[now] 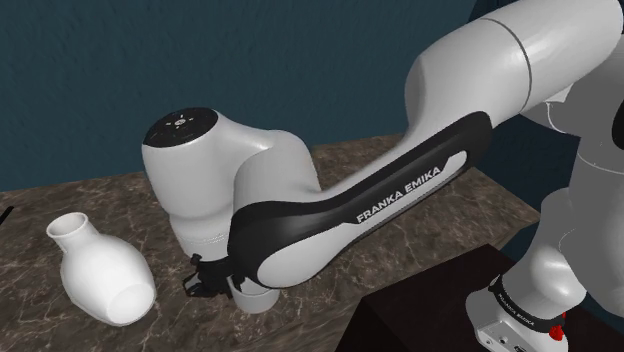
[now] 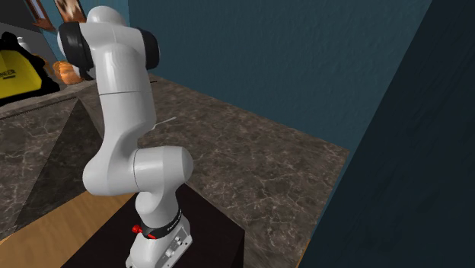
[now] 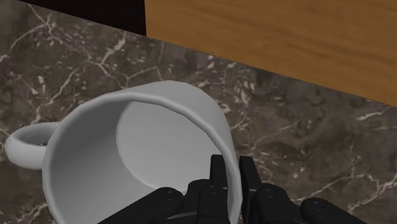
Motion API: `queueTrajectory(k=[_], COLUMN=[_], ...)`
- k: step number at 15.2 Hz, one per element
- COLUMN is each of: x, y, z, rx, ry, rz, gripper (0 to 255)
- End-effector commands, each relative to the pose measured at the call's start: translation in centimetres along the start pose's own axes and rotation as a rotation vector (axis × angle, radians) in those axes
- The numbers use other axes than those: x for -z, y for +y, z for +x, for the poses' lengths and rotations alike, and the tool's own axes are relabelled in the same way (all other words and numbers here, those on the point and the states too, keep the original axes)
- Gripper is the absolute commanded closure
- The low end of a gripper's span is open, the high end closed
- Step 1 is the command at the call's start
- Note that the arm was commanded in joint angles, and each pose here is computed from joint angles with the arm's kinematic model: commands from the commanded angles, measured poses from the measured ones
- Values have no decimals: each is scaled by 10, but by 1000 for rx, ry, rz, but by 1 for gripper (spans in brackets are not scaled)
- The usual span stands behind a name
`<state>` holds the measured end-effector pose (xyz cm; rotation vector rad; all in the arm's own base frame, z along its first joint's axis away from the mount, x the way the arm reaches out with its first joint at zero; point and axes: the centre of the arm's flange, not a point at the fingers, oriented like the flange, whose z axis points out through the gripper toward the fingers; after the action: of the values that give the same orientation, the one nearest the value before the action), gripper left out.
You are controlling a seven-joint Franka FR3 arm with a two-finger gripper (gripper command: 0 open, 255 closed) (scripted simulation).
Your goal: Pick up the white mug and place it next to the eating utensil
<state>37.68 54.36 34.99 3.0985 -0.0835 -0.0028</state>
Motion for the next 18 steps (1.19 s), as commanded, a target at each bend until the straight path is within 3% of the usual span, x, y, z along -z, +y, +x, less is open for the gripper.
queueTrajectory(k=[1,4,11,12,17,18], x=[-11,-25,-25,-25,-25,-12], y=[-1,-2,-2,-2,-2,-2], z=[0,0,0,0,0,0], rx=[0,0,0,0,0,0], ry=[0,0,0,0,0,0], rz=[1,1,1,1,1,1], gripper=[255,255,255,0,0,0])
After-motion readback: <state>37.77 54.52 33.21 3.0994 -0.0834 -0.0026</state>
